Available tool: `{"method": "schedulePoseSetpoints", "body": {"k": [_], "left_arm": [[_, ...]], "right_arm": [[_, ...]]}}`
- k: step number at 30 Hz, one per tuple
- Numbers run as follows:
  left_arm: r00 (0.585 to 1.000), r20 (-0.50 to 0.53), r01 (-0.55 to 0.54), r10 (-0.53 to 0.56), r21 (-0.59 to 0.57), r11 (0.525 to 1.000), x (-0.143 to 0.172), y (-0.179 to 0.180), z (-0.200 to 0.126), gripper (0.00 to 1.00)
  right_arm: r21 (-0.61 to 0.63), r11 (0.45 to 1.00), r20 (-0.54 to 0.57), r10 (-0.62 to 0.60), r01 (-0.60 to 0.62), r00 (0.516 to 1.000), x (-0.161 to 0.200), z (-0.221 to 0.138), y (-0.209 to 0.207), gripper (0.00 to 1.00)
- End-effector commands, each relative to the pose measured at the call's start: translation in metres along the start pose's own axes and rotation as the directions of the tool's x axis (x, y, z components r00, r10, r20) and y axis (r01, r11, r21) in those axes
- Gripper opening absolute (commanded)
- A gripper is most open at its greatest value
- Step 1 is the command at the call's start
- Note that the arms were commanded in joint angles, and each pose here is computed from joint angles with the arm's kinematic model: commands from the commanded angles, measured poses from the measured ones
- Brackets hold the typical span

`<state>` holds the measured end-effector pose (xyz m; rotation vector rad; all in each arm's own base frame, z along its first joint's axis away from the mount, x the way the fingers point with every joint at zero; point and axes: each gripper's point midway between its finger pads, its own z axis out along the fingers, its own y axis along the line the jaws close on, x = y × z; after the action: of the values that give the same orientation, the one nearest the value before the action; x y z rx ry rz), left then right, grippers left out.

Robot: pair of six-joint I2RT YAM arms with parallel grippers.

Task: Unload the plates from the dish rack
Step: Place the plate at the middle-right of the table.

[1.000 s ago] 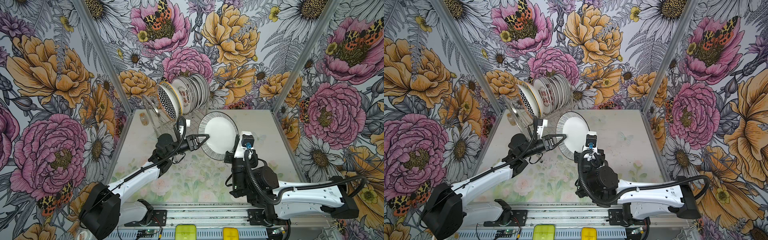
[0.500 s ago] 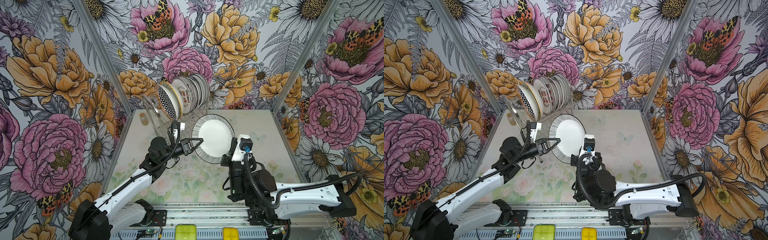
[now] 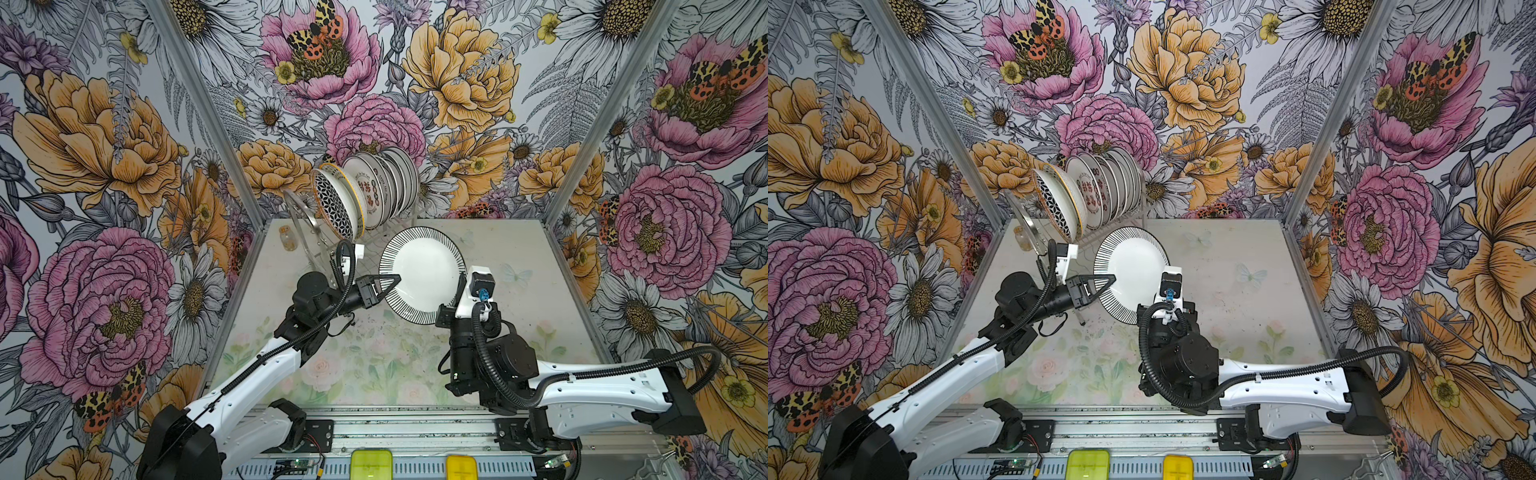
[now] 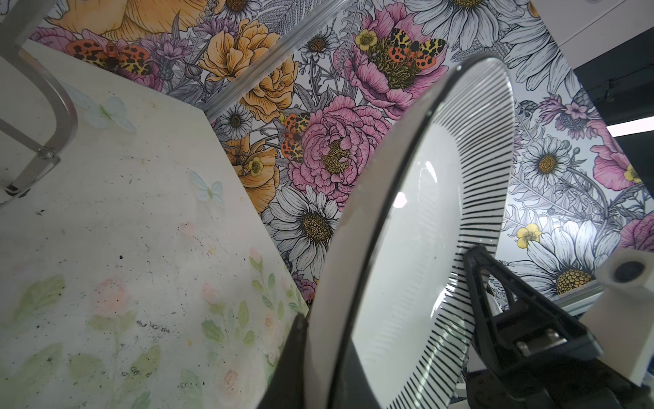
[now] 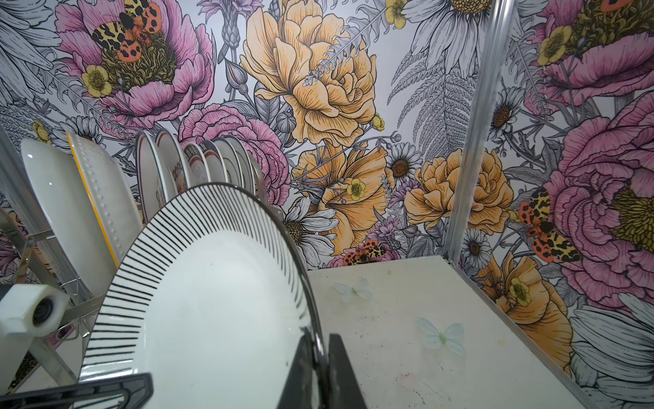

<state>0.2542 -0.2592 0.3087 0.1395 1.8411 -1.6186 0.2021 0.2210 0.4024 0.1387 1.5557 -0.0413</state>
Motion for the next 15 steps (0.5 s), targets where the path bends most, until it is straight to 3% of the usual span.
{"method": "schedulePoseSetpoints", "body": {"k": [1,15], "left_arm": [[0.997,-0.067,-0.044,0.042,-0.036,0.998,0.015,0.018,-0.003,0.00],[0.997,-0.074,-0.020,0.018,-0.030,0.999,0.013,0.015,-0.007,0.00]], "right_arm": [[0.096,0.991,-0.039,0.095,-0.091,0.995,-0.001,0.003,-0.013,0.08],[0.122,0.991,-0.026,0.050,-0.046,0.998,0.009,0.014,-0.007,0.30]]}}
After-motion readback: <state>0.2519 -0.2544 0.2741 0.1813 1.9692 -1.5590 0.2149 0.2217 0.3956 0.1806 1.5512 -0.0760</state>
